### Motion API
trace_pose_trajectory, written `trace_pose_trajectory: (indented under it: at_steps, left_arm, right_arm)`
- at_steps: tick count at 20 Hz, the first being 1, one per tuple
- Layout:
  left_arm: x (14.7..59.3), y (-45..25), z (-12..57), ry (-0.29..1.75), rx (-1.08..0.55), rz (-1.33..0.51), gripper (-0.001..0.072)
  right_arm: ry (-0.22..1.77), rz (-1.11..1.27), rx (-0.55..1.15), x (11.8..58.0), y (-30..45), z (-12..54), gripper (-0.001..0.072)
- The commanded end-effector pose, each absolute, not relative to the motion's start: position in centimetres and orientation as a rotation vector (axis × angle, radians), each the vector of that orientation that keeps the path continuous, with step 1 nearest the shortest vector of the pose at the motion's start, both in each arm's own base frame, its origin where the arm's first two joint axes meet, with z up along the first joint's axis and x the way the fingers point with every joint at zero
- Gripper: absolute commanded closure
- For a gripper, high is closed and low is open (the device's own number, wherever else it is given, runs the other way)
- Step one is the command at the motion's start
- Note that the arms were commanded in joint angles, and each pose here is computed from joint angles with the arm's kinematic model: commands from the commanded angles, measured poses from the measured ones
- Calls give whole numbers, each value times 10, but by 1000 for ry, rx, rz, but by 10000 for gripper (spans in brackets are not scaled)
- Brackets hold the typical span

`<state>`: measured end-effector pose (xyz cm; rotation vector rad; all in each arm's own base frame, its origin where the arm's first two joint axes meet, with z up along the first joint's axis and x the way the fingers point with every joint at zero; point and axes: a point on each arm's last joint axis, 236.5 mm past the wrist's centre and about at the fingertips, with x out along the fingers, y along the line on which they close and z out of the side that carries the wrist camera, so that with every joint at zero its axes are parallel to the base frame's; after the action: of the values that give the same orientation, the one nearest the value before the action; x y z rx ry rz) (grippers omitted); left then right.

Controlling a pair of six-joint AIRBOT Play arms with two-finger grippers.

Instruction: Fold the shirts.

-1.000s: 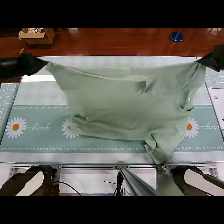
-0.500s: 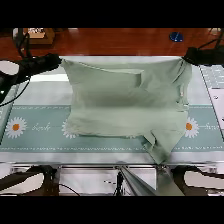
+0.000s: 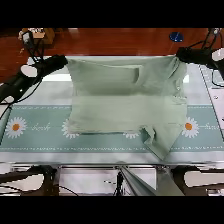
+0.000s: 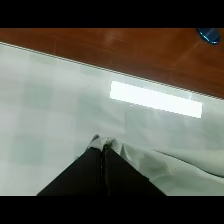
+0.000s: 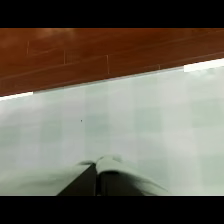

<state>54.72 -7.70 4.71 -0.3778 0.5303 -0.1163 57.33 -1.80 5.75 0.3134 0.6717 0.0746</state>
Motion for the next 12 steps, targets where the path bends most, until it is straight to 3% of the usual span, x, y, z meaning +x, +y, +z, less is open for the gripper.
trace_pose_trajectory:
  at_steps: [1,7,10,12]
  left_arm:
    - [553,-91,21,549,-359,-112,684]
    - [557,-68,-12,594,-368,-56,685]
    - [554,-63,0,611,-375,-81,684]
    - [543,-82,10,675,-310,-198,685]
  right_arm:
    - [720,85,311,576,-8,30,686]
    - [779,66,219,568,-24,12,686]
    - [877,38,324,548,-36,1,686]
    - [973,57,349,525,-35,-3,686]
